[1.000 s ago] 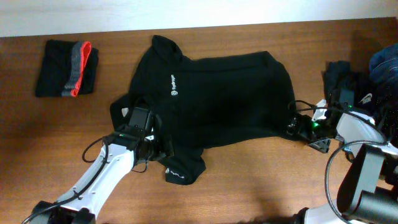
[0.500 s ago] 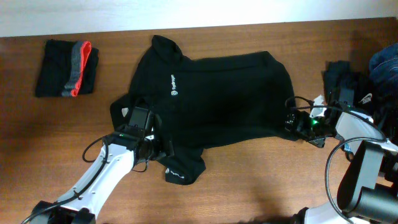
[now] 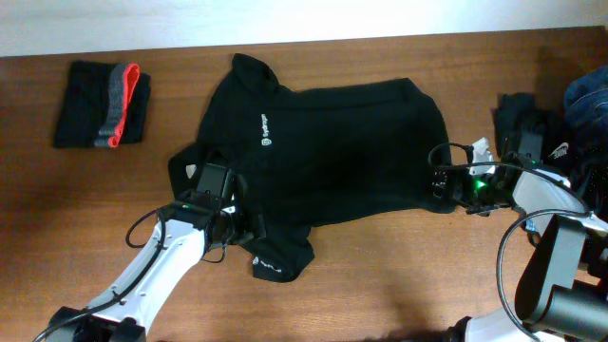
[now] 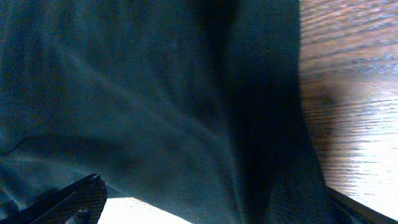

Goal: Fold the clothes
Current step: 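Pull the lower left hem outward with left gripper to flatten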

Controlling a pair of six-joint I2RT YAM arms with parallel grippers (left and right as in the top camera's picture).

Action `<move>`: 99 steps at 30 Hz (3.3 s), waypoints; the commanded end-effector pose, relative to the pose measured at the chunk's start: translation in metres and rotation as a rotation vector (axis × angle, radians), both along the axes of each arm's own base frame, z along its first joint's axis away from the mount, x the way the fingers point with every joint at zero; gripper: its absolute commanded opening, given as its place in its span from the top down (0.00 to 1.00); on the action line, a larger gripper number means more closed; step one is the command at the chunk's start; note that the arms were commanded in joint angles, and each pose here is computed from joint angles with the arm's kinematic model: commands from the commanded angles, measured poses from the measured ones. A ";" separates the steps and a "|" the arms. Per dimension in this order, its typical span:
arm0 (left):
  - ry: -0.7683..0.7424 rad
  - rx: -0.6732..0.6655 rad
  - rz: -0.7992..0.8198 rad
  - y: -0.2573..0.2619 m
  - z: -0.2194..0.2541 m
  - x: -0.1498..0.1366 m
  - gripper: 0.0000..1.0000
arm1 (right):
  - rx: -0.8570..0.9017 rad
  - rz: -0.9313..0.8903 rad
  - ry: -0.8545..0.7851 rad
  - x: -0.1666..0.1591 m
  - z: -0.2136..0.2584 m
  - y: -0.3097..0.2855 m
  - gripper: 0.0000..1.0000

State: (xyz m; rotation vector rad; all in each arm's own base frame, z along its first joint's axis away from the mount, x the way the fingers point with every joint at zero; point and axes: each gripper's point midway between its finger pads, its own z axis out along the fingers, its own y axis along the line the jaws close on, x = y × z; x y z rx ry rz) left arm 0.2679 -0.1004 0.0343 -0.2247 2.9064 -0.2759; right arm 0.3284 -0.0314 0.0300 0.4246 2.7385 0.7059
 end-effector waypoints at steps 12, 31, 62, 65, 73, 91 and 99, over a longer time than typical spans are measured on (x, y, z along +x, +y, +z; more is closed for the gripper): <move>-0.008 -0.012 0.003 -0.002 0.004 -0.001 0.01 | 0.053 0.066 -0.086 0.008 0.006 0.009 0.02; 0.195 -0.084 -0.021 -0.011 -0.001 -0.048 0.02 | -0.075 -0.065 0.163 -0.028 -0.018 -0.013 0.22; 0.174 -0.029 -0.103 -0.042 -0.031 -0.078 0.57 | -0.063 -0.063 0.173 -0.039 -0.031 -0.008 0.25; 0.176 -0.032 -0.104 -0.043 -0.031 -0.078 0.79 | -0.063 -0.063 0.173 -0.039 -0.031 -0.008 0.25; 0.164 -0.038 -0.115 -0.046 -0.024 -0.072 0.99 | -0.063 -0.062 0.174 -0.039 -0.031 -0.008 0.25; -0.023 -0.118 -0.027 -0.049 0.033 0.003 0.99 | -0.063 -0.063 0.175 -0.039 -0.031 -0.008 0.31; -0.019 -0.133 0.002 -0.042 0.033 0.007 0.99 | -0.027 -0.058 0.155 -0.035 -0.027 -0.003 0.71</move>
